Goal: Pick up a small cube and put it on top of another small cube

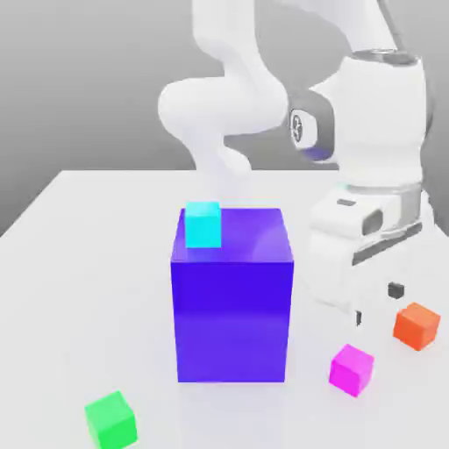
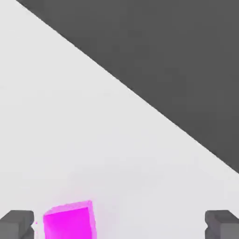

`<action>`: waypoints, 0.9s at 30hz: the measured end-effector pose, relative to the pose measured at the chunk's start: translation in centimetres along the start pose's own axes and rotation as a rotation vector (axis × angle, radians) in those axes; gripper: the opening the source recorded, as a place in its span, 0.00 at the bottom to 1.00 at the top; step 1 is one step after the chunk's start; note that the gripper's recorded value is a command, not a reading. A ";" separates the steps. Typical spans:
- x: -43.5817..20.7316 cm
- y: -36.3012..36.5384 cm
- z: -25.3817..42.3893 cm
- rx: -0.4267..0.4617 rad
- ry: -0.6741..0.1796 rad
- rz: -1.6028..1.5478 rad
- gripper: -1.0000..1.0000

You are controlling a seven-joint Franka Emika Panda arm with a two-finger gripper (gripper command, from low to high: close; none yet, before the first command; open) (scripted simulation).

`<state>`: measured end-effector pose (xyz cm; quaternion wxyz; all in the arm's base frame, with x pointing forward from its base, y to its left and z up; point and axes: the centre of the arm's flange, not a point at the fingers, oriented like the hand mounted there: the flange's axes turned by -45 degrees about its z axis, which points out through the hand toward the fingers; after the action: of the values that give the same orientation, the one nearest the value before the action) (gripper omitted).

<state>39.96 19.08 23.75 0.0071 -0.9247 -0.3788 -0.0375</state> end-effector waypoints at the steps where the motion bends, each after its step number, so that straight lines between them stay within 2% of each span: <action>1: -0.7 -0.8 1.8 0.007 -0.030 -0.029 0.50; 3: -1.5 -1.6 4.7 0.014 -0.064 -0.060 0.50; 7: -2.0 -1.9 9.3 0.017 -0.074 -0.070 0.50; 8: -2.2 -2.0 10.3 0.018 -0.074 -0.069 0.00; 15: -2.2 -2.0 10.5 0.017 -0.075 -0.070 0.00; 21: -1.5 -1.8 5.0 0.015 -0.081 -0.075 0.00; 27: -3.0 8.6 3.0 0.012 -0.111 -0.012 0.00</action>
<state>44.04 11.00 20.67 -0.0084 -0.9230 -0.3844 0.0162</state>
